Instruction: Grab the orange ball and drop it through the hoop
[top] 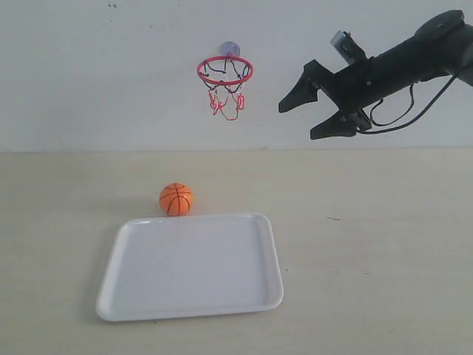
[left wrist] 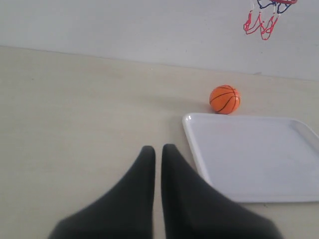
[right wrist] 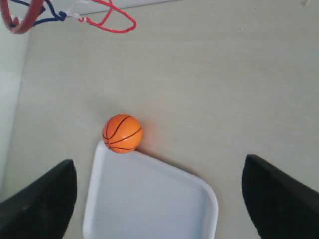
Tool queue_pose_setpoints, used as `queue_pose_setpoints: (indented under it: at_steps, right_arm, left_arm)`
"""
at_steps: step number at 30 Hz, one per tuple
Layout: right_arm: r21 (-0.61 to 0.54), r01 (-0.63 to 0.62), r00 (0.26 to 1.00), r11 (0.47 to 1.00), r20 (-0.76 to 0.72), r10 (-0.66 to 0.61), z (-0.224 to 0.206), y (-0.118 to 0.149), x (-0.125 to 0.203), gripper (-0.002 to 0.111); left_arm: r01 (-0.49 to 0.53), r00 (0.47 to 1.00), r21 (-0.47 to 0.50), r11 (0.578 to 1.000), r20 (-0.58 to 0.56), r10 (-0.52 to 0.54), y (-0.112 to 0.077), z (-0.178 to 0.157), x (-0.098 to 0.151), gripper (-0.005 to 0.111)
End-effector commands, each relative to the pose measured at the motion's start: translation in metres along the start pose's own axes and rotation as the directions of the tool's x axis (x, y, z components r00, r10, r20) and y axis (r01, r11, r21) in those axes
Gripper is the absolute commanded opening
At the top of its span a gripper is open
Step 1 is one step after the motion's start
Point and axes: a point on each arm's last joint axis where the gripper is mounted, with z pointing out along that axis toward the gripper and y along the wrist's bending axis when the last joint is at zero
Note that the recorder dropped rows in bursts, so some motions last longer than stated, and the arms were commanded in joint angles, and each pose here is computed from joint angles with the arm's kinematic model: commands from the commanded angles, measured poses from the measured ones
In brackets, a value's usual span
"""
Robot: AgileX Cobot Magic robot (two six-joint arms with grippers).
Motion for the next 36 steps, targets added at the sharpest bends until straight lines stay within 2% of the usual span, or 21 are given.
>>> queue_pose_setpoints:
  at_steps: [1, 9, 23, 31, 36]
  right_arm:
    - [0.051, -0.019, 1.0, 0.999, -0.005, 0.019, -0.007, 0.001, 0.0, 0.083]
    - [0.098, -0.083, 0.994, 0.992, -0.06, 0.089, -0.006, -0.005, 0.015, 0.083]
    - [0.116, -0.054, 0.968, 0.992, -0.237, 0.081, -0.016, -0.004, 0.082, 0.083]
    - [0.139, -0.132, 0.914, 0.982, -0.367, 0.175, -0.003, -0.026, 0.132, 0.083]
    - [0.173, -0.209, 0.851, 0.963, -0.454, 0.266, 0.005, -0.041, 0.169, 0.083]
  left_arm:
    - [0.004, 1.0, 0.0, 1.0, 0.014, -0.004, 0.0, 0.0, -0.002, 0.004]
    - [0.004, 1.0, 0.0, 1.0, 0.014, -0.004, 0.0, 0.0, -0.002, 0.004]
    - [0.004, 1.0, 0.0, 1.0, 0.014, -0.004, 0.0, 0.0, -0.002, 0.004]
    - [0.004, 1.0, 0.0, 1.0, 0.014, -0.004, 0.0, 0.0, -0.002, 0.004]
    - [0.004, 1.0, 0.0, 1.0, 0.014, -0.004, 0.0, 0.0, -0.002, 0.004]
